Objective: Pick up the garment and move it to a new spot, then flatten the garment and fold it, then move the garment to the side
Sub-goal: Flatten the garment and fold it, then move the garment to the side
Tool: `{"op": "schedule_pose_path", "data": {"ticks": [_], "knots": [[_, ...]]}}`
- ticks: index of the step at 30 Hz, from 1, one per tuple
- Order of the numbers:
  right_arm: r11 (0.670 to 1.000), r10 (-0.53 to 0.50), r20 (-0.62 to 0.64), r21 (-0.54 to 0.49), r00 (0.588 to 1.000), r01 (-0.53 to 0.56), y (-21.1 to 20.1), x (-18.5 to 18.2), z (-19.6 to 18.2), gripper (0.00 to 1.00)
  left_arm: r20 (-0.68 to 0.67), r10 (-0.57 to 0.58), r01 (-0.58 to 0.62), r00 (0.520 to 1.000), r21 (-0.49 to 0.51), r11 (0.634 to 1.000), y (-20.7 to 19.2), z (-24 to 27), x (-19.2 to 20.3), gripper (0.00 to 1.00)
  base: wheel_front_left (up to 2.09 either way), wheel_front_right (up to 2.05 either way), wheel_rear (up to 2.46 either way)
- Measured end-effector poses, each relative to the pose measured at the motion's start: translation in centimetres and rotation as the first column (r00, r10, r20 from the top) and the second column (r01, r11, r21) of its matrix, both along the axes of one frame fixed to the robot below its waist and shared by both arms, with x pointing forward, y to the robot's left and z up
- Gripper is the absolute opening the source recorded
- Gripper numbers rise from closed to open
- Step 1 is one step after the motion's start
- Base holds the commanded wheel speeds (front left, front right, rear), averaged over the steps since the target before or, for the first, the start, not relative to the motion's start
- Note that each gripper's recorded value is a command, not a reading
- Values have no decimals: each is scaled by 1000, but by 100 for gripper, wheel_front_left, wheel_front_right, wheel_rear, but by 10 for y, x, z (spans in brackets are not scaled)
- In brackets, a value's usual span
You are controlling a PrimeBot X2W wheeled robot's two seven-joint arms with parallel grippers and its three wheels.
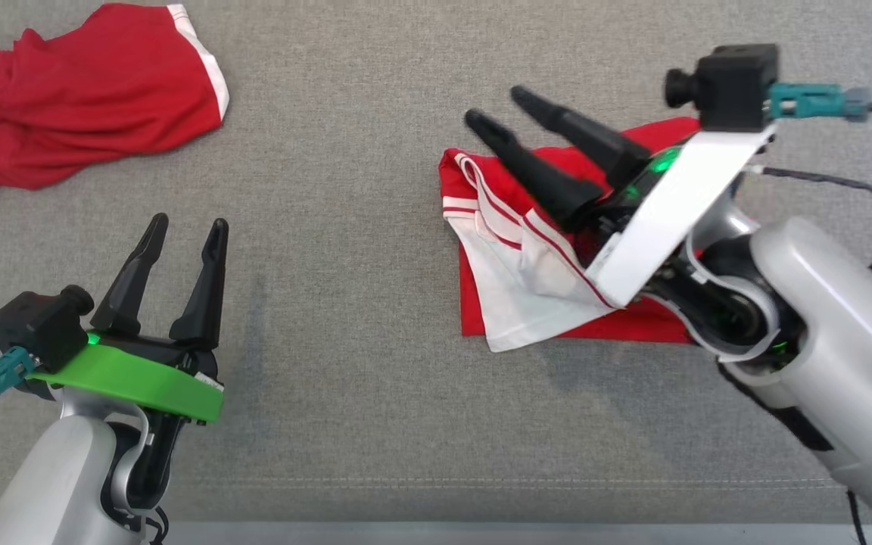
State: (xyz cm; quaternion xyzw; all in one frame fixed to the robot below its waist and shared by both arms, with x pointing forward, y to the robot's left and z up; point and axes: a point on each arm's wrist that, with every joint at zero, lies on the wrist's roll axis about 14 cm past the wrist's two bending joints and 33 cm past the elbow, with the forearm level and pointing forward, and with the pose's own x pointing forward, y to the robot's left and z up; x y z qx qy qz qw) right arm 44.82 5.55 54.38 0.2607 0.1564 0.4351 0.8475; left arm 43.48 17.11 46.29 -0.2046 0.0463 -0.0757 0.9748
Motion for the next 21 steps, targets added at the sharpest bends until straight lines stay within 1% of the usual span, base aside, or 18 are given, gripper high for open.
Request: {"op": "schedule_pose_path", "data": {"ticks": [2,5,7,11,14,16,19,20,21], "knots": [[997,-73,27,-25,997,74,-22,12,2,100,7,-6,6,1000,-2,1000,-2,2,0,100,0,0,0],[977,-180,44,-109,983,184,-62,28,-10,100,15,-23,23,1000,-6,1000,-9,5,-1,100,0,0,0],[953,-245,32,-176,969,247,-90,32,-26,100,19,-43,43,999,-4,999,-15,6,-2,100,0,0,0],[898,-358,-32,-286,933,334,-142,32,-62,100,29,-73,74,997,-14,997,-26,9,-2,100,0,0,0],[858,-436,-96,-343,895,382,-177,30,-87,100,26,-85,86,996,-25,996,-31,8,-3,100,0,0,0],[840,-473,-143,-370,869,396,-192,28,-103,100,18,-94,95,995,-36,995,-36,5,-4,100,0,0,0],[834,-497,-209,-385,842,396,-200,23,-122,100,11,-98,99,995,-45,994,-39,2,-5,100,0,0,0],[836,-493,-226,-391,840,386,-199,21,-127,100,9,-98,99,995,-47,994,-39,1,-5,100,0,0,0],[845,-486,-249,-381,838,377,-197,20,-130,100,8,-98,98,995,-47,994,-38,1,-6,100,0,0,0]]}}
